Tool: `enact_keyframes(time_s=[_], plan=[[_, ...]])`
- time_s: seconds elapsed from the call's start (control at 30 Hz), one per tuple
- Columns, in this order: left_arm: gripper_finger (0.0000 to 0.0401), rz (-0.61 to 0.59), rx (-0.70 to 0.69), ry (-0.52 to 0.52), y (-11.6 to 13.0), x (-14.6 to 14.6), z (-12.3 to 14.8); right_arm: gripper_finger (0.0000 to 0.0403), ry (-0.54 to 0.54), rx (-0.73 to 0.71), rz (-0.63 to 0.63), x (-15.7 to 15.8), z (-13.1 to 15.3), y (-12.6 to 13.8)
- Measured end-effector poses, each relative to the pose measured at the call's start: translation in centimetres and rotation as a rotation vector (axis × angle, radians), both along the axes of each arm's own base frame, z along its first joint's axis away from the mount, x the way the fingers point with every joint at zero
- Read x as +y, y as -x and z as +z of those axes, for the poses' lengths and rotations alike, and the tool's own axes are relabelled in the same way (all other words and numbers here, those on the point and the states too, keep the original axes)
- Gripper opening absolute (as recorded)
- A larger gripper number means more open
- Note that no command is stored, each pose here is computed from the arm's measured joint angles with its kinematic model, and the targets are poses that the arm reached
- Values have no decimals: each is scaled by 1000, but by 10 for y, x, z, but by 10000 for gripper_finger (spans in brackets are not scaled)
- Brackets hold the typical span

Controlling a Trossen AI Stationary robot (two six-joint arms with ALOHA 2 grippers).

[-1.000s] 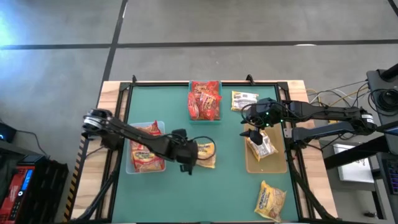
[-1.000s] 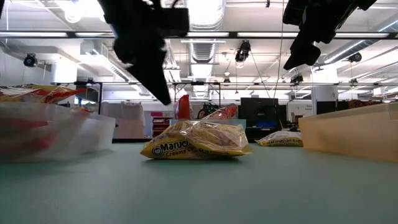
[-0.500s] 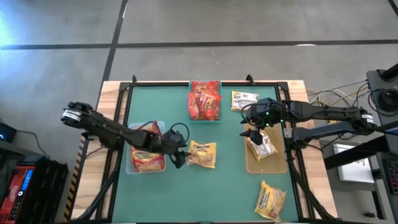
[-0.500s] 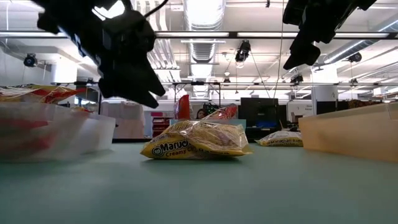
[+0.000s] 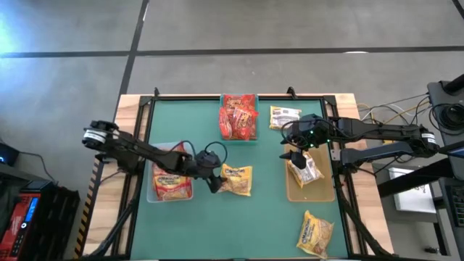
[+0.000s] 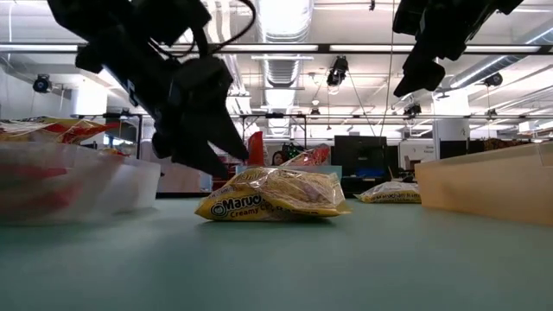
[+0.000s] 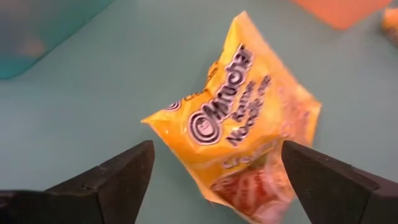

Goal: Sort Maruchan noodles
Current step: Put the yellow noodle pack into the yellow bin

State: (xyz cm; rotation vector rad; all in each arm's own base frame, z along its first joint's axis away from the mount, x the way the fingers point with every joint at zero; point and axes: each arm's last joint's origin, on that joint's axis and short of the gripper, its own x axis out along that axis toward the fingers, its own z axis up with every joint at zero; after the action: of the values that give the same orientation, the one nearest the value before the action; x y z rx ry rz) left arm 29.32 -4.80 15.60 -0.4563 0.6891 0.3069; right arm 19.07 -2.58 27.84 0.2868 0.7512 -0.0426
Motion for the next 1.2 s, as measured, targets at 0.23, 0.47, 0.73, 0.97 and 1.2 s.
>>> enact_keyframes(time_s=[0.23, 0.47, 0.73, 0.97, 1.2], plan=[[336, -25, 46, 3, -12, 8, -17, 302, 0, 0, 0, 0, 0, 0], [312, -94, 45, 14, -14, 19, -19, 302, 0, -1, 0, 0, 0, 0], [276, -139, 55, -13, -14, 35, -20, 302, 0, -2, 0, 0, 0, 0], [267, -141, 56, -13, -14, 37, -20, 302, 0, -2, 0, 0, 0, 0], [267, -215, 33, 27, -15, 34, -19, 302, 13, -75, -3, -1, 5, -5]])
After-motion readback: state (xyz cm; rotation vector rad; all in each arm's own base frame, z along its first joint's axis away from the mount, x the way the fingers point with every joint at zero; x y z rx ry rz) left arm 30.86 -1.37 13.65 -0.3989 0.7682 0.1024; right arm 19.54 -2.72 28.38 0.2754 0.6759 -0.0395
